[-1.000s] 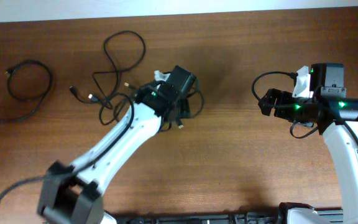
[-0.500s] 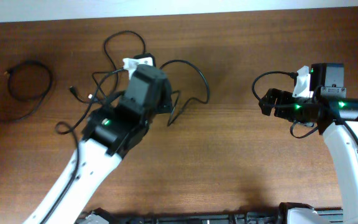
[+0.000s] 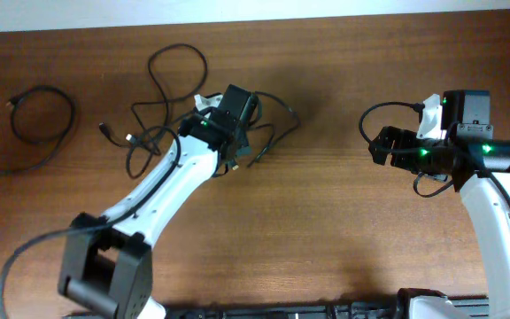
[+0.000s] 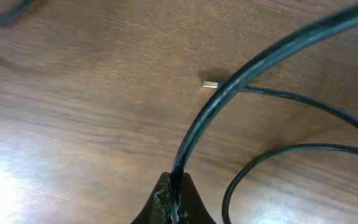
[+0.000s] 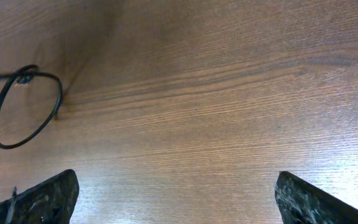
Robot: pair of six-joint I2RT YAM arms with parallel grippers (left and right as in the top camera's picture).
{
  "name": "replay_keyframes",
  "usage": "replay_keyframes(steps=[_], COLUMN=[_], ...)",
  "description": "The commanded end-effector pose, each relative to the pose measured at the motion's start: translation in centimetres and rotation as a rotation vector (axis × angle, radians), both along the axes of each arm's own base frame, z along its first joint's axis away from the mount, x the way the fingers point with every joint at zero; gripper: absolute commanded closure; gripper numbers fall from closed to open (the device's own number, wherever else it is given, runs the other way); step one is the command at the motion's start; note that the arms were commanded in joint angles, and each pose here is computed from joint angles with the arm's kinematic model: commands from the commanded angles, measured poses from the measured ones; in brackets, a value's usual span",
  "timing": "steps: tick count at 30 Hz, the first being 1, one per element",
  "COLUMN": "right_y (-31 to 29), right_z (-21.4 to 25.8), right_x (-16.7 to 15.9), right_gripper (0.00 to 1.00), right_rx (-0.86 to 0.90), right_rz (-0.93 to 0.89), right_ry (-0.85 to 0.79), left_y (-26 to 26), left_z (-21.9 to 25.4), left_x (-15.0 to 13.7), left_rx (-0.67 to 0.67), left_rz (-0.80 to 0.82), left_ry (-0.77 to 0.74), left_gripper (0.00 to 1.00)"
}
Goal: Untangle cables
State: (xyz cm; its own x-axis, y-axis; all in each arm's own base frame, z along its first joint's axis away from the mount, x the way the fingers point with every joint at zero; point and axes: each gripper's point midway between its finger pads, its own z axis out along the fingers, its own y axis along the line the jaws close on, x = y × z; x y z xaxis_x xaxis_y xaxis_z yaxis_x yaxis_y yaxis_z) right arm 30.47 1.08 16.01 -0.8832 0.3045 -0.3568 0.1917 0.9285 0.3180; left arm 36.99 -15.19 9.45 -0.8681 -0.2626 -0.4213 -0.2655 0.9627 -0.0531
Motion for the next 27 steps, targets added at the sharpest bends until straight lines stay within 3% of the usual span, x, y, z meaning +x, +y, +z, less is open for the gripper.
replay_keyframes(steps=[1, 6, 8, 14, 19, 24, 26, 27], right_y=[-0.3, -0.3, -0.3, -0.3, -0.3, -0.3, -0.3, -0.3], right_z=[0.1, 0.1, 0.1, 0.1, 0.1, 0.1, 0.1, 0.1], right_x=[0.0, 0.0, 0.0, 0.0, 0.0, 0.0, 0.0, 0.0], right_gripper=[0.01, 0.01, 0.01, 0.01, 0.01, 0.01, 0.01, 0.01], right_rx=[-0.009, -0.009, -0.009, -0.009, -0.009, -0.009, -0.009, -0.009], right_rz=[-0.011, -0.011, -0.011, -0.011, -0.011, -0.011, -0.011, -0.011], right_ry=[-0.002, -0.002, -0.002, -0.002, -0.002, -0.003, -0.003, -0.003], left_y=[-1.1, -1.5, -1.6, -3.7, -4.2, -4.8, -5.1, -5.4], left_z=[-3.1, -6.5, -7.3, -7.5, -5.7, -1.8, 0.4, 1.7], left_x=[-0.1, -0.4, -0.8, -2.0, -1.9, -0.9, -0.3, 0.2], left_rx=[-0.036, -0.030, -0.031, -0.116, -0.096, -0.109, -0.131, -0.146], left_rz=[0.002, 0.000, -0.003, -0.132, -0.274, -0.308, -0.313, -0.317], left_ry=[0.070, 0.143, 0.172, 0.245, 0.253, 0.190, 0.130, 0.086], left_gripper=[1.00, 0.98, 0.83, 0.77, 0.46, 0.36, 0.21, 0.04])
